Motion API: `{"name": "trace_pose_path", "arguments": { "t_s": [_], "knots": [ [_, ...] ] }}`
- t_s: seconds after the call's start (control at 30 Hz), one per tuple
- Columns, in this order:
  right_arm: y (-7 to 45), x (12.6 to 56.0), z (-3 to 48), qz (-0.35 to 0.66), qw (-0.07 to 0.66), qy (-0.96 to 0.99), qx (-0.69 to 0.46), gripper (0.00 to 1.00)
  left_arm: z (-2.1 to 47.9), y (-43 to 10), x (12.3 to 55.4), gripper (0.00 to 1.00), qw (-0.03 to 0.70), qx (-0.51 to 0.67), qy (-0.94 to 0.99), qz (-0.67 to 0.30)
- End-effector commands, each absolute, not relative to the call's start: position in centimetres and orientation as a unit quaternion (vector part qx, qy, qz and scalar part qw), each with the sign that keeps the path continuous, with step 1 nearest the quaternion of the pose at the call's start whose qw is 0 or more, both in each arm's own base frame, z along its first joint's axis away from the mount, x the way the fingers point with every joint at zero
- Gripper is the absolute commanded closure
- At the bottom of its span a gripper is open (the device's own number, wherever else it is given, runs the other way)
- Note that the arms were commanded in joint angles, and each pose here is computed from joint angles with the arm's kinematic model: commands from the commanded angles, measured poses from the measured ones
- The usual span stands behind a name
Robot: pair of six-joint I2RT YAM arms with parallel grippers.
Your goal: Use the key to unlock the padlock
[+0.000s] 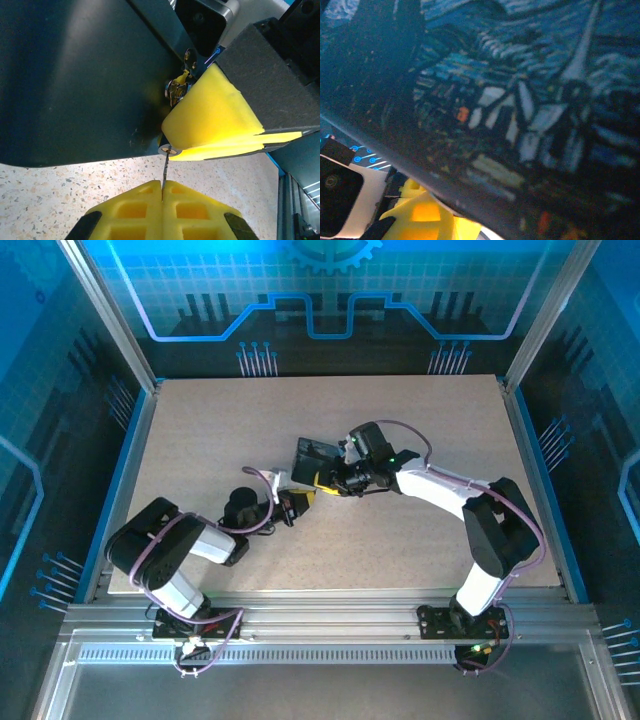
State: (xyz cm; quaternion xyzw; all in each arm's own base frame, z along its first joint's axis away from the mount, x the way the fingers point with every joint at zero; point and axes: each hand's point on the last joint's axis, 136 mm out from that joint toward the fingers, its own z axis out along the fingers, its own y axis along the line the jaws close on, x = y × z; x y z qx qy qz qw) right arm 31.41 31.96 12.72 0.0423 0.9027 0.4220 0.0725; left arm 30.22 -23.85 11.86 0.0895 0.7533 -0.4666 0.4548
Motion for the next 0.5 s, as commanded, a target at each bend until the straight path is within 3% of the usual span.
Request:
{"name": "trace_pose_path", "arguments": {
  "t_s": [0.0,0.47],
  "knots": [
    [33.2,29.5,12.4,0.416,0.057,0.908,-0.004,1.00,19.1,-24.1,30.3,1.00,0.534,0.113,0.666,-0.509],
    [34.2,28.6,11.7,0.441,0.035,0.894,-0.069,1.00,17.4,-24.3,31.6,1.00,0.482,0.102,0.683,-0.540]
  ]
}}
